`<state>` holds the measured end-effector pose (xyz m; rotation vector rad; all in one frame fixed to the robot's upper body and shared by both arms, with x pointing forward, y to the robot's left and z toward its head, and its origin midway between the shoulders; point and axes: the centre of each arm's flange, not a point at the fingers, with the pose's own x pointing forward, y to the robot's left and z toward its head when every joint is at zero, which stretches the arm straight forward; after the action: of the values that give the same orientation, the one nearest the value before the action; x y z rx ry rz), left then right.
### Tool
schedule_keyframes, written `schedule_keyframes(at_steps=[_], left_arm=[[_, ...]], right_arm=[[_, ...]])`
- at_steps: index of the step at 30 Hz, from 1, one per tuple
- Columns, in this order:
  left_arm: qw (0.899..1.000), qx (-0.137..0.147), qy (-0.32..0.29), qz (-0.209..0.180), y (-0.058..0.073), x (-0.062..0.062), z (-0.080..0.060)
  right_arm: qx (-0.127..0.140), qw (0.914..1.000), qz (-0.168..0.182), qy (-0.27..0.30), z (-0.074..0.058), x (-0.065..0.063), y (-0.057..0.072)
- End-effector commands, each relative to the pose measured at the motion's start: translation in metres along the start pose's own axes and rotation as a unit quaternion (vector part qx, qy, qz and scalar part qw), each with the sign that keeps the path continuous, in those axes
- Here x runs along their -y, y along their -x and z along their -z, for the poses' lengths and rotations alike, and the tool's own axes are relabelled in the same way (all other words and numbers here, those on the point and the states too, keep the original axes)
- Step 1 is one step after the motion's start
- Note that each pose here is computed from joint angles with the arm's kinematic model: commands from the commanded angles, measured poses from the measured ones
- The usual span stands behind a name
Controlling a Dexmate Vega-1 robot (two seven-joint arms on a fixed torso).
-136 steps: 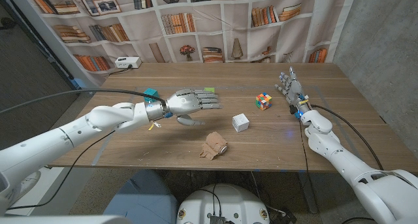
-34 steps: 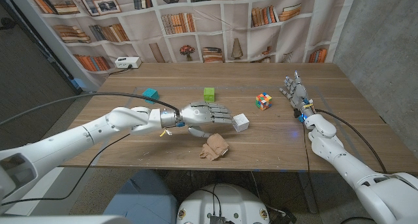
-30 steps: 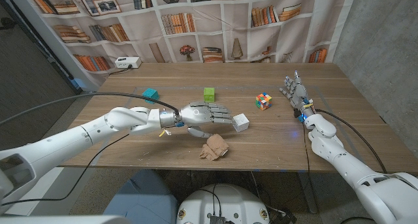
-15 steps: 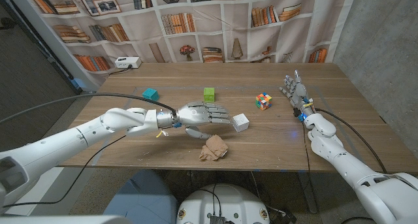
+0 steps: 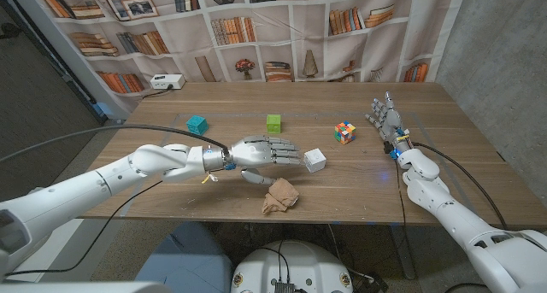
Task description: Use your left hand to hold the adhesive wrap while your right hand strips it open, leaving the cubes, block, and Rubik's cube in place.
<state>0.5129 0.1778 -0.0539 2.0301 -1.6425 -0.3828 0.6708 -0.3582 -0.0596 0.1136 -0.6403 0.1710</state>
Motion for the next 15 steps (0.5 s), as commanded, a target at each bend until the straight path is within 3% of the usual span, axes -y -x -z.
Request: schedule_keyframes(at_steps=[1,15], left_arm=[[1.000,0.004,0.004,-0.005,0.009,-0.010,-0.011],[1.000,0.007,0.010,-0.002,0.015,-0.012,-0.022]], right_arm=[[-0.003,0.9999,-0.003,0.009,-0.003,-0.003,0.005],[-0.004,1.0000,0.003,0.004,-0.001,-0.004,0.013]])
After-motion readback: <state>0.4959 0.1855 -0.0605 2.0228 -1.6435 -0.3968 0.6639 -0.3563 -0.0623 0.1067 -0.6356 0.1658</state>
